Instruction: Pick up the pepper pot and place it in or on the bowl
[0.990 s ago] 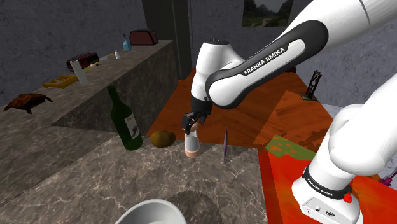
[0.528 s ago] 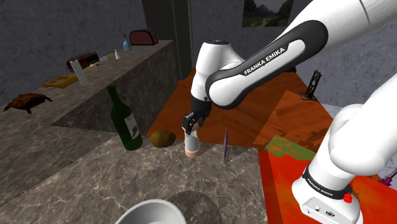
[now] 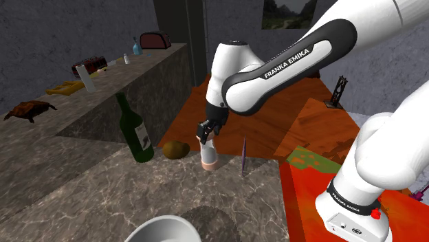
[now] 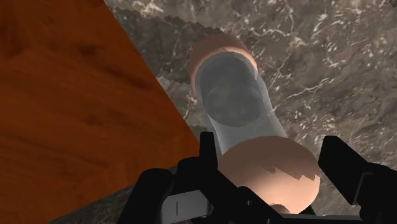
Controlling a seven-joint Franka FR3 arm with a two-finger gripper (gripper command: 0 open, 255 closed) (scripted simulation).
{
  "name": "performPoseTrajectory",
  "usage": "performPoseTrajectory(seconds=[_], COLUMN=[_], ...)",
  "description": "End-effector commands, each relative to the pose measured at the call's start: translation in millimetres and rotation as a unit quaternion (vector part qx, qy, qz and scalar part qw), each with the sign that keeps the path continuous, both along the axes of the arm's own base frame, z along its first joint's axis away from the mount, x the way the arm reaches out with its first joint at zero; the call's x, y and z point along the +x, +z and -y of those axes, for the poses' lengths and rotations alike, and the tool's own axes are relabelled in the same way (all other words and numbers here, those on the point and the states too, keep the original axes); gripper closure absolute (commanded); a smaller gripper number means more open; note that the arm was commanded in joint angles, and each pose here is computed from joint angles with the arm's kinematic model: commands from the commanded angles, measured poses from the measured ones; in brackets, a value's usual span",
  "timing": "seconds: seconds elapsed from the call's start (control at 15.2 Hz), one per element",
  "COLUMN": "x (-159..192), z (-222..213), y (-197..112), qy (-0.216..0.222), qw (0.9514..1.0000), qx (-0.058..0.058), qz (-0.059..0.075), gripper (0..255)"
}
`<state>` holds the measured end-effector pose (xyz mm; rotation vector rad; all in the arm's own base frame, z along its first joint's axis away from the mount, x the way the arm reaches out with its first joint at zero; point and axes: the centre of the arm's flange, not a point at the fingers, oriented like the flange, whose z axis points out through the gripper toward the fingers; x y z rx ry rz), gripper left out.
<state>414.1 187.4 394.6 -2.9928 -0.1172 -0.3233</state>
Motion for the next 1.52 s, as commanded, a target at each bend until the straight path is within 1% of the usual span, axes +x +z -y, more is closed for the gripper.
performPoseTrajectory(seconds=[0.0, 1.45], x=[0, 0], z=[0, 0], y=[9, 125], qy=[0.0, 0.0], qw=[1.0, 1.0], qx=[0.0, 0.0], qz=[0.0, 0.0], gripper=[255, 255])
